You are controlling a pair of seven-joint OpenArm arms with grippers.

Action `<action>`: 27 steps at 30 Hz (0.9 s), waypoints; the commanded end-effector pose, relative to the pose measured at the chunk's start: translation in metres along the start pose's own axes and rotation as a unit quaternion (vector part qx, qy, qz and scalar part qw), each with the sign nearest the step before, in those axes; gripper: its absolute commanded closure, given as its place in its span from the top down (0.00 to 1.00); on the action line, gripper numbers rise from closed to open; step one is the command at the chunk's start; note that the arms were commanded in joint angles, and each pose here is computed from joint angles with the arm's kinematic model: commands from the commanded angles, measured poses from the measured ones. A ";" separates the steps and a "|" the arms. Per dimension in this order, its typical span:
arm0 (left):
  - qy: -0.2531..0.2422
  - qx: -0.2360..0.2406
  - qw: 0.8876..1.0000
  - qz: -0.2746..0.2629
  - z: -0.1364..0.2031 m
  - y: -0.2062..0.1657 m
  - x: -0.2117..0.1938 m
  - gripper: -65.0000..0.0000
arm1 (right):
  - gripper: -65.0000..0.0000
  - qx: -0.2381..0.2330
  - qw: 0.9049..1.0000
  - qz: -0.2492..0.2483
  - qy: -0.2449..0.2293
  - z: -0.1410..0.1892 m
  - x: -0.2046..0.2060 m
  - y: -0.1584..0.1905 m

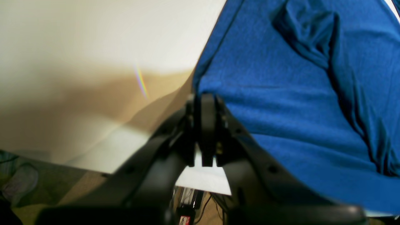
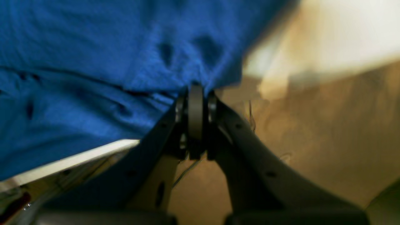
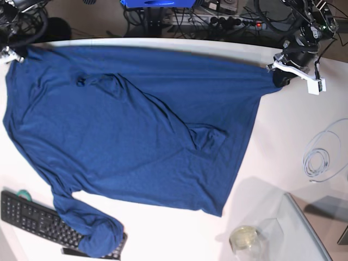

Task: Layout the t-shirt on the table in an organized manner, then fold the t-shirt properly
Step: 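Pull the held shirt edge apart with both grippers to stretch it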

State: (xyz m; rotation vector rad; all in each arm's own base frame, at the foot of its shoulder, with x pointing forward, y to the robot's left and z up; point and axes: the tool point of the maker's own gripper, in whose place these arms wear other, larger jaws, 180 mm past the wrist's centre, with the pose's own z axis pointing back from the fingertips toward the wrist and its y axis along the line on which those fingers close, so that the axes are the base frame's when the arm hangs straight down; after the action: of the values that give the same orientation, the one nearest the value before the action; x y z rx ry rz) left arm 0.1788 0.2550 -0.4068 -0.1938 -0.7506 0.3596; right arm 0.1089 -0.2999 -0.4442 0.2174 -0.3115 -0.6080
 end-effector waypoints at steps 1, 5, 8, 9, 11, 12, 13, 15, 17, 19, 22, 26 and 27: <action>-0.018 0.002 1.000 -0.006 0.005 0.002 0.010 0.00 | 0.00 -0.005 1.000 0.007 -0.023 0.007 0.014 -0.002; -0.003 0.008 1.000 -0.006 0.009 0.007 -0.001 0.00 | 0.00 -0.011 1.000 0.007 -0.012 0.007 0.005 -0.007; 0.005 0.012 1.000 -0.007 0.013 0.010 -0.008 0.00 | 0.00 -0.010 1.000 0.006 -0.011 0.006 0.004 -0.008; 0.007 0.013 1.000 -0.007 0.013 0.011 -0.009 0.00 | 0.00 -0.011 1.000 0.005 -0.011 0.006 0.005 -0.008; 0.013 0.016 1.000 -0.008 0.015 0.013 -0.014 0.00 | 0.00 -0.017 1.000 0.008 -0.014 0.009 0.009 -0.012; 0.016 0.017 1.000 -0.007 0.017 0.014 -0.016 0.00 | 0.00 -0.018 1.000 0.007 -0.015 0.010 0.010 -0.014; 0.018 0.018 1.000 -0.007 0.017 0.015 -0.018 0.00 | 0.00 -0.020 1.000 0.006 -0.016 0.011 0.009 -0.015; 0.019 0.023 1.000 -0.006 0.019 0.018 -0.019 0.00 | 0.00 -0.025 0.999 0.007 -0.018 0.014 0.013 -0.019; 0.016 0.033 0.999 -0.002 0.024 0.026 -0.018 0.00 | 0.00 -0.028 0.999 0.008 -0.020 0.016 0.015 -0.021; 0.012 0.041 0.999 0.001 0.026 0.031 -0.017 0.00 | 0.00 -0.028 0.999 0.007 -0.020 0.016 0.015 -0.021; 0.013 0.041 0.999 0.001 0.026 0.031 -0.017 0.00 | 0.00 -0.030 0.999 -0.026 -0.022 0.016 0.016 -0.022; 0.016 0.037 0.999 0.000 0.025 0.029 -0.019 0.00 | 0.00 -0.028 0.998 -0.045 -0.020 0.014 0.013 -0.021; 0.017 0.038 0.999 0.001 0.026 0.029 -0.020 0.00 | 0.00 -0.028 0.998 -0.046 -0.019 0.014 0.013 -0.021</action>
State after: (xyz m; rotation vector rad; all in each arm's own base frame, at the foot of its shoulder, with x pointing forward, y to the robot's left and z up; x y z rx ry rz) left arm 0.1376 0.2686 -0.4179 -0.1474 -0.6704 0.3905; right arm 0.0988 -0.3146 -0.4419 0.1924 -0.2896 -0.7090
